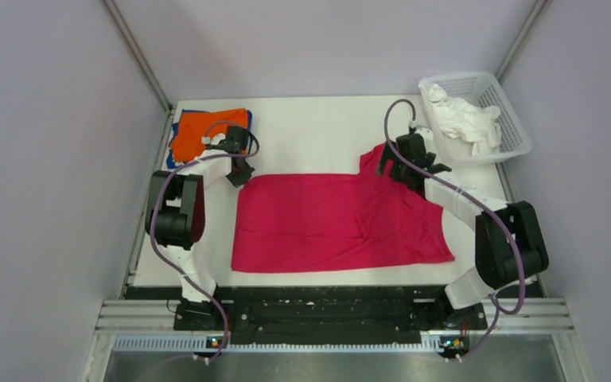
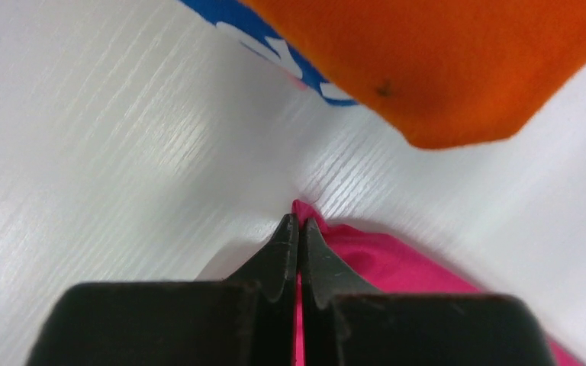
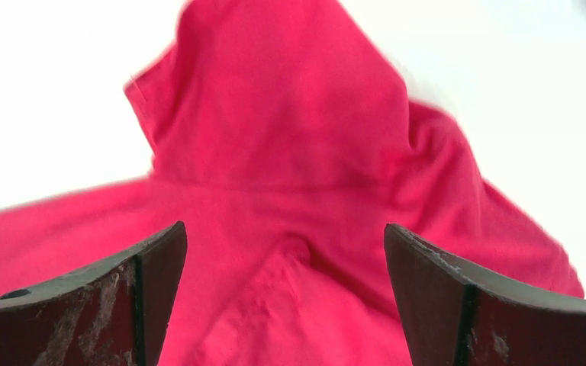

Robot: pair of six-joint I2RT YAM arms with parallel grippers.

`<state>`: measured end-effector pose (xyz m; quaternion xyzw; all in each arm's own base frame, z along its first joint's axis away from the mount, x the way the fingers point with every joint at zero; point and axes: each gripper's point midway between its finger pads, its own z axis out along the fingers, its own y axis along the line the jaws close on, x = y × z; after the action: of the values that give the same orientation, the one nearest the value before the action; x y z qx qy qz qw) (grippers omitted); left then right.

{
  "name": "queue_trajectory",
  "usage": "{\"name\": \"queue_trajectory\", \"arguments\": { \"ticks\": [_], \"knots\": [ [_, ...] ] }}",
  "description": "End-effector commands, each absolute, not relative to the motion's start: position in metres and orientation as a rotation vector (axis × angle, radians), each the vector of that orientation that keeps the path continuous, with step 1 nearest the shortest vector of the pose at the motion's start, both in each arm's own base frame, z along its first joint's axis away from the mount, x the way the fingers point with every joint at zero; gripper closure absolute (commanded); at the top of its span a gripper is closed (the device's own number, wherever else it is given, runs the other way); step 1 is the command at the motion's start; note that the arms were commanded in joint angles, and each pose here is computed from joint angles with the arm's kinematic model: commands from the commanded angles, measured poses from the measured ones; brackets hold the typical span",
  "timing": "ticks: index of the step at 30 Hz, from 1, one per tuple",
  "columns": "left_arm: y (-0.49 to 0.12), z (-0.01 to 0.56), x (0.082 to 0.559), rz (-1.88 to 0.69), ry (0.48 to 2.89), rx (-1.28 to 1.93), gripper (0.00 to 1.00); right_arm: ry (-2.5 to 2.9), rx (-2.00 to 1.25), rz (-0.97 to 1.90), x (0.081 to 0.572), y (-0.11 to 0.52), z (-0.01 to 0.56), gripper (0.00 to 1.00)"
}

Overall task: Fold and stack the t-shirts
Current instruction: Grab the side of the flattened tshirt furthest away from the robot with both arms

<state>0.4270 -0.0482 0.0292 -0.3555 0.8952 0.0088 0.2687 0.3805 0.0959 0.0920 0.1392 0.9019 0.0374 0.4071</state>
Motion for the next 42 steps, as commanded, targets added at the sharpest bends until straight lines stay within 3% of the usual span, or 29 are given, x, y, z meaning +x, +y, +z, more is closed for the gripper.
{"name": "queue_trajectory", "arguments": {
  "ticks": [1,15,20,27,34,41,42],
  "knots": [
    [-0.054,0.069,0.431,-0.074,2.339,-0.895,1.0,2.166,0.34,0.049,0.433,0.093,0.13,0.03],
    [-0.073,0.091,0.416,-0.125,2.334,-0.762,1.0,2.249,0.228,-0.212,0.558,0.103,0.08,0.21],
    [-0.078,0.093,0.409,-0.147,2.332,-0.747,1.0,2.315,0.188,-0.29,0.562,0.1,0.057,0.25],
    [-0.084,0.089,0.406,-0.159,2.342,-0.744,1.0,2.345,0.211,-0.277,0.539,0.096,0.047,0.37],
    [-0.081,0.091,0.404,-0.14,2.33,-0.757,1.0,2.32,0.266,-0.277,0.53,0.091,0.048,0.64],
    [-0.082,0.095,0.399,-0.154,2.326,-0.749,1.0,2.223,0.29,-0.275,0.544,0.088,0.072,1.0],
    [-0.082,0.096,0.398,-0.155,2.323,-0.748,1.0,2.203,0.297,-0.269,0.544,0.088,0.079,1.0]
  ]
}}
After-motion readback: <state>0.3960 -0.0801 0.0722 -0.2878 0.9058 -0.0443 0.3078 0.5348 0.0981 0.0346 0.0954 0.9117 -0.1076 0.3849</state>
